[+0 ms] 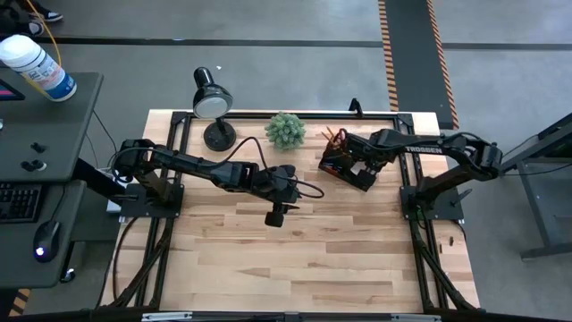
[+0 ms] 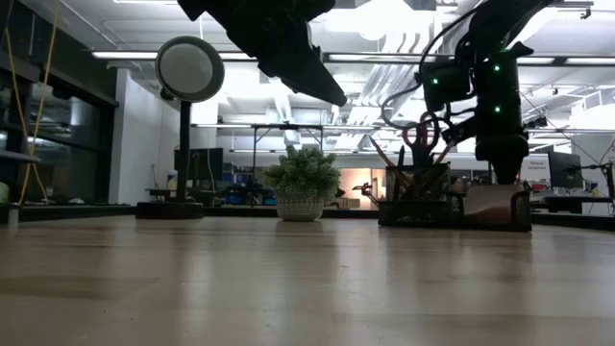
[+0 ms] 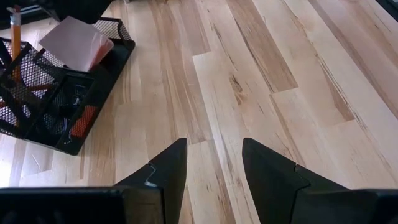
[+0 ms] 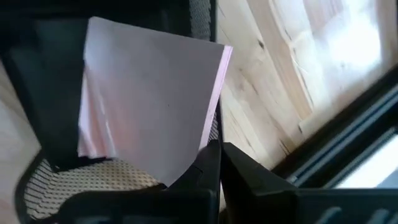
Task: Pick and place office supplies into organizer
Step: Put the pink sticky notes into the black desk organizer, then return to Home Position
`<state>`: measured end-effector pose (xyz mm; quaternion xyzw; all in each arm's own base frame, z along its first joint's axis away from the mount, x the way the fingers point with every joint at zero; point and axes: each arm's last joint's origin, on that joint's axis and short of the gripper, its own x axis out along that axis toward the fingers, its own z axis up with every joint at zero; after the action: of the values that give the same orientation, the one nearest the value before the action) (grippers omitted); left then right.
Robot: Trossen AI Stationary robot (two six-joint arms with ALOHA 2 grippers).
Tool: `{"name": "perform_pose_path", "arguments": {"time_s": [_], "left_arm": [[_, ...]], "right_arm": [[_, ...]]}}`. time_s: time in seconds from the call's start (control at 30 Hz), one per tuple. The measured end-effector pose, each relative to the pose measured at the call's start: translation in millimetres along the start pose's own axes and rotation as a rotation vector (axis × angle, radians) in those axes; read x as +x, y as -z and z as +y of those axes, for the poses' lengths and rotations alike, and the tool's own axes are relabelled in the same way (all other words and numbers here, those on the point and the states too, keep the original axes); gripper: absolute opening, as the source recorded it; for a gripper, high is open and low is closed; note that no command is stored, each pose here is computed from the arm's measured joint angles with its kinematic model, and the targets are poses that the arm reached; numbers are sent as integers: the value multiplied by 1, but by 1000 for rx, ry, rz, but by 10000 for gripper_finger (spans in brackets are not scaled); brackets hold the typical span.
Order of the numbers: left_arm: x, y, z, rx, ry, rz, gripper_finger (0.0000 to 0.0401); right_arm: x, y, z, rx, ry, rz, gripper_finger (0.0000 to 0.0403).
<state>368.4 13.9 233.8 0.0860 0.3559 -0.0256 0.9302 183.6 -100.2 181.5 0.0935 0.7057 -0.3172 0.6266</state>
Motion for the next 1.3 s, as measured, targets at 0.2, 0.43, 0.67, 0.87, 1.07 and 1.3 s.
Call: {"name": "perform_pose_path", "arguments": {"time_s": [0.2,0.43,0.67,0.87,1.07,1.3], "left_arm": [[0,0,0,1,0,0,143],[0,0,0,3,0,0,143],[0,0,0,3,0,0,142],[0,1,0,18,-2,14,142],[0,3,0,23,2,34,142],[0,4,-1,25,2,45,142]], "right_arm": [[-1,-5,6,-27,-56,-60,0],[-1,-4,4,-32,3,-55,0],[-14,6,4,-47,50,-15,0],[-45,29,-3,31,35,-85,0],[-77,61,1,102,-123,-281,0],[-107,84,16,111,-335,-558,0]]}}
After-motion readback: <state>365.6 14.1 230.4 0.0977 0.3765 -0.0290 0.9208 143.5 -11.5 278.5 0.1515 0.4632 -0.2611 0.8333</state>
